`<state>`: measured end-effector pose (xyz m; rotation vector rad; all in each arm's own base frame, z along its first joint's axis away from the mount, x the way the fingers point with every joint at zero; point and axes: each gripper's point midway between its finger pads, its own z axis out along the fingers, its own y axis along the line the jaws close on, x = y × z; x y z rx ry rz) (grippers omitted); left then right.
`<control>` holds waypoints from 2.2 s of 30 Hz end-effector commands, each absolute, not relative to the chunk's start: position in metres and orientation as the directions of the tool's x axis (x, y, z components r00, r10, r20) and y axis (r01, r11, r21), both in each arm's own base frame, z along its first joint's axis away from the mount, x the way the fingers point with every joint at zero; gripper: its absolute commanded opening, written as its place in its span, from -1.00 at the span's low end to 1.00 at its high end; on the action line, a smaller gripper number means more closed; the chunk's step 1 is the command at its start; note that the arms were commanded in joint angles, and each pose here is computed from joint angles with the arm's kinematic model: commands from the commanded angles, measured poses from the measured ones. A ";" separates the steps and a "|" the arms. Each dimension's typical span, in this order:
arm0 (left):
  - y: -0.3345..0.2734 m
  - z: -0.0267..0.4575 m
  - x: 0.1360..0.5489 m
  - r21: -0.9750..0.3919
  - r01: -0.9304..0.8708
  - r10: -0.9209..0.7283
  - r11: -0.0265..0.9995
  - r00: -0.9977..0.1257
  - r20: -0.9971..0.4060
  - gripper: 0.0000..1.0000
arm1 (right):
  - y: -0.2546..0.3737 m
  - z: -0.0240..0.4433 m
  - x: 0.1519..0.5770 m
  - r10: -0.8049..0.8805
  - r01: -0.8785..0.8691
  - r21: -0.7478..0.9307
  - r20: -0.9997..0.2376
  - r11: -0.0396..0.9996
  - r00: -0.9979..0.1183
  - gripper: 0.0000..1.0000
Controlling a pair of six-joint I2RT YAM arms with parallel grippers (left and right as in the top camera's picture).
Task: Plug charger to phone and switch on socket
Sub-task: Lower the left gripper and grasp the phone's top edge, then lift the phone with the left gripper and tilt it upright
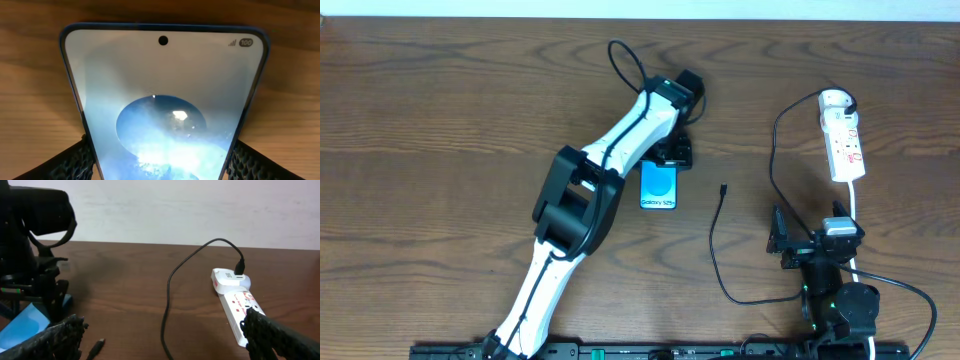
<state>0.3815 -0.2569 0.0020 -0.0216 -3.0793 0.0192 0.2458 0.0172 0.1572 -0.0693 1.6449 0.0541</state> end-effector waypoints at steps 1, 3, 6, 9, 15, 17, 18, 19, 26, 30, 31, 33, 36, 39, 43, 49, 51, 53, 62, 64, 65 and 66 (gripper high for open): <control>-0.241 0.030 0.394 -0.018 -0.019 -0.018 1.000 -1.000 0.017 0.60 | 0.018 0.156 0.246 -0.020 -0.078 -0.014 -0.997 0.997 -0.075 0.99; -0.234 0.036 0.395 -0.016 -0.033 -0.032 0.999 -0.999 0.020 0.60 | 0.018 0.156 0.246 -0.020 -0.078 -0.014 -0.997 0.997 -0.075 0.99; -0.224 0.041 0.398 -0.015 -0.042 -0.041 0.999 -0.999 0.021 0.60 | 0.018 0.156 0.246 -0.020 -0.078 -0.014 -0.997 0.997 -0.075 0.99; -0.216 0.041 0.405 -0.020 0.000 0.000 1.000 -1.000 0.010 0.60 | 0.018 0.156 0.246 -0.020 -0.078 -0.014 -0.997 0.997 -0.075 0.99; -0.198 0.041 0.433 -0.049 -0.011 -0.014 0.999 -0.999 -0.053 0.60 | 0.018 0.156 0.246 -0.020 -0.078 -0.014 -0.997 0.997 -0.075 0.98; -0.193 0.041 0.439 -0.056 -0.024 -0.028 0.998 -0.997 -0.068 0.60 | 0.018 0.156 0.246 -0.020 -0.078 -0.014 -0.997 0.997 -0.075 0.99; -0.191 0.042 0.442 -0.060 -0.031 -0.036 0.998 -0.997 -0.075 0.60 | 0.018 0.156 0.246 -0.021 -0.078 -0.015 -0.997 0.997 -0.075 0.99; -0.189 0.041 0.445 -0.062 -0.036 -0.041 0.997 -0.996 -0.081 0.60 | 0.018 0.156 0.246 -0.020 -0.078 -0.014 -0.997 0.997 -0.075 0.99; -0.185 0.024 0.446 -0.054 -0.028 -0.032 0.998 -0.996 -0.082 0.60 | 0.018 0.156 0.246 -0.020 -0.078 -0.014 -0.997 0.997 -0.075 0.98; -0.183 0.013 0.441 -0.043 -0.029 -0.032 0.999 -0.997 -0.069 0.60 | 0.018 0.156 0.246 -0.020 -0.078 -0.014 -0.997 0.997 -0.075 0.99; -0.182 0.011 0.440 -0.043 -0.028 -0.031 0.999 -0.997 -0.067 0.60 | 0.018 0.156 0.246 -0.020 -0.078 -0.014 -0.997 0.997 -0.075 0.99; -0.182 0.008 0.439 -0.041 -0.028 -0.030 0.999 -0.997 -0.065 0.61 | 0.018 0.156 0.246 -0.020 -0.078 -0.014 -0.997 0.997 -0.075 0.99; -0.181 0.004 0.436 -0.038 -0.029 -0.031 0.999 -0.998 -0.056 0.82 | 0.018 0.156 0.246 -0.020 -0.078 -0.014 -0.997 0.997 -0.075 0.99; -0.182 0.004 0.436 -0.038 -0.028 -0.030 0.999 -0.998 -0.056 0.95 | 0.018 0.156 0.246 -0.020 -0.078 -0.014 -0.997 0.997 -0.075 0.98; -0.184 0.004 0.435 -0.038 -0.021 -0.023 0.999 -0.998 -0.055 0.96 | 0.018 0.156 0.246 -0.020 -0.078 -0.014 -0.997 0.997 -0.075 0.98; -0.193 0.001 0.427 -0.032 0.003 0.001 0.999 -0.999 -0.045 0.96 | 0.018 0.156 0.246 -0.020 -0.078 -0.014 -0.997 0.997 -0.075 0.98; -0.194 -0.004 0.423 -0.028 0.006 0.005 1.000 -0.999 -0.036 0.96 | 0.018 0.156 0.246 -0.020 -0.078 -0.014 -0.997 0.997 -0.075 0.99; -0.192 -0.009 0.420 -0.025 0.006 0.005 1.000 -1.000 -0.029 0.96 | 0.018 0.156 0.246 -0.020 -0.078 -0.014 -0.997 0.997 -0.075 0.99; -0.187 -0.026 0.408 -0.010 -0.014 -0.014 1.000 -1.000 0.005 0.95 | 0.018 0.156 0.246 -0.020 -0.078 -0.014 -0.997 0.997 -0.075 0.98; -0.187 -0.026 0.408 -0.012 -0.014 -0.014 1.000 -1.000 0.002 0.93 | 0.018 0.156 0.246 -0.020 -0.078 -0.014 -0.997 0.997 -0.075 0.98; -0.187 -0.026 0.409 -0.012 -0.013 -0.013 1.000 -1.000 0.000 0.93 | 0.018 0.156 0.246 -0.020 -0.078 -0.014 -0.997 0.997 -0.075 0.98; -0.187 -0.026 0.409 -0.013 -0.013 -0.013 1.000 -1.000 -0.002 0.92 | 0.018 0.156 0.246 -0.020 -0.078 -0.014 -0.997 0.997 -0.075 0.98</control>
